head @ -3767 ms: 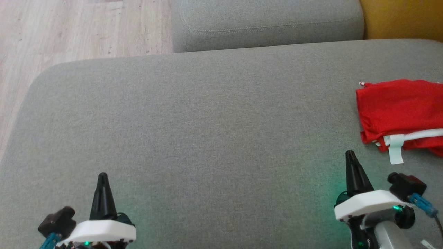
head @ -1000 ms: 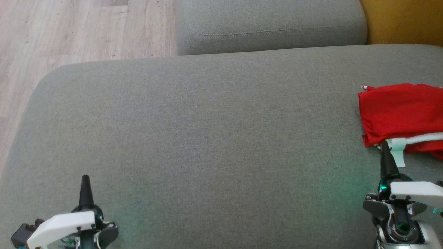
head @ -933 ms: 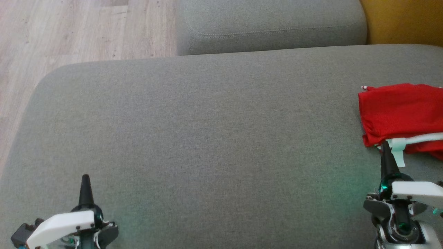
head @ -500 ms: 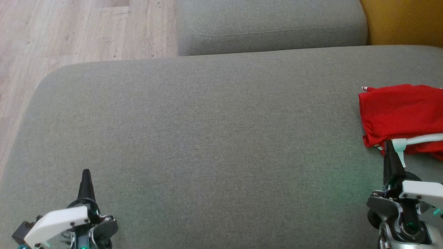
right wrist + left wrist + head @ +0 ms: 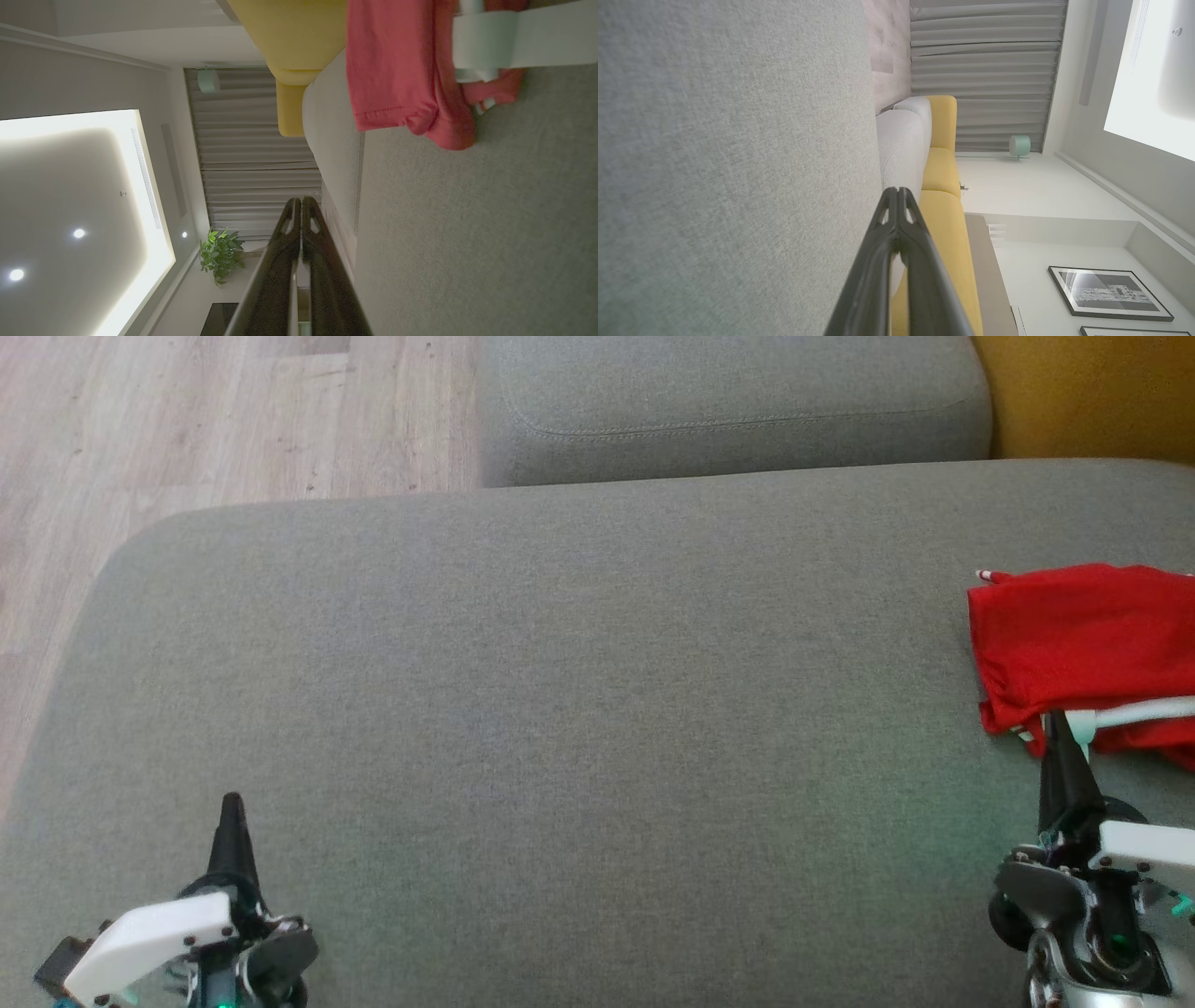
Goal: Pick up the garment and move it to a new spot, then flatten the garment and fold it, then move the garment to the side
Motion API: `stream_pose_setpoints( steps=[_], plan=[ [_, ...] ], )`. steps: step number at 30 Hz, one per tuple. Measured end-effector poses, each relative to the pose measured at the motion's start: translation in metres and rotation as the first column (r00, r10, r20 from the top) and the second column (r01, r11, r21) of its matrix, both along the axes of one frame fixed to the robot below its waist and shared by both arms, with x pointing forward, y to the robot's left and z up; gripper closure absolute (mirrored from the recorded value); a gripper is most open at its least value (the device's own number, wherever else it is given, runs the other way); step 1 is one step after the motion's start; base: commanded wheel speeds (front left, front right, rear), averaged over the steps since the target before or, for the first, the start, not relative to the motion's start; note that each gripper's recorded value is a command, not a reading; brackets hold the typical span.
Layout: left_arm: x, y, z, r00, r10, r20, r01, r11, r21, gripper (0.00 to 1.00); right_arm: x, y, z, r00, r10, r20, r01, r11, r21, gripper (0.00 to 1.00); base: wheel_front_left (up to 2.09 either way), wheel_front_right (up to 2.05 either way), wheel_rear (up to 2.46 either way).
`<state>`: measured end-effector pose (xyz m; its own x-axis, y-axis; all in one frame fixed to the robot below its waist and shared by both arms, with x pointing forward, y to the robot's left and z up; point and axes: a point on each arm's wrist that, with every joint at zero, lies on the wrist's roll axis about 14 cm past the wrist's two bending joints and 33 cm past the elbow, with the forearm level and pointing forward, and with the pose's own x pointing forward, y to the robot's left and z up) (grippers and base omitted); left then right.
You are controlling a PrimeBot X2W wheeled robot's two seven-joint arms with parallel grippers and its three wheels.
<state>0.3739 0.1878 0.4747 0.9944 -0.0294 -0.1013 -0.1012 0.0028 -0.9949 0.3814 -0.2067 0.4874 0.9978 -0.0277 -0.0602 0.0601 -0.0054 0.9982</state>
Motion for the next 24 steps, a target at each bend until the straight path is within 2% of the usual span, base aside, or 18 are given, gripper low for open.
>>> stream_pose_setpoints(
  steps=[24],
  plan=[
    [0.0000, 0.0001, 0.0000, 1.000, 0.000, 0.000, 0.000, 1.000, 0.000, 1.00, 0.0000, 0.0000, 0.0001, 1.000, 0.000, 0.000, 0.000, 1.000, 0.000, 1.00, 0.00, 0.00, 0.00]
  ],
)
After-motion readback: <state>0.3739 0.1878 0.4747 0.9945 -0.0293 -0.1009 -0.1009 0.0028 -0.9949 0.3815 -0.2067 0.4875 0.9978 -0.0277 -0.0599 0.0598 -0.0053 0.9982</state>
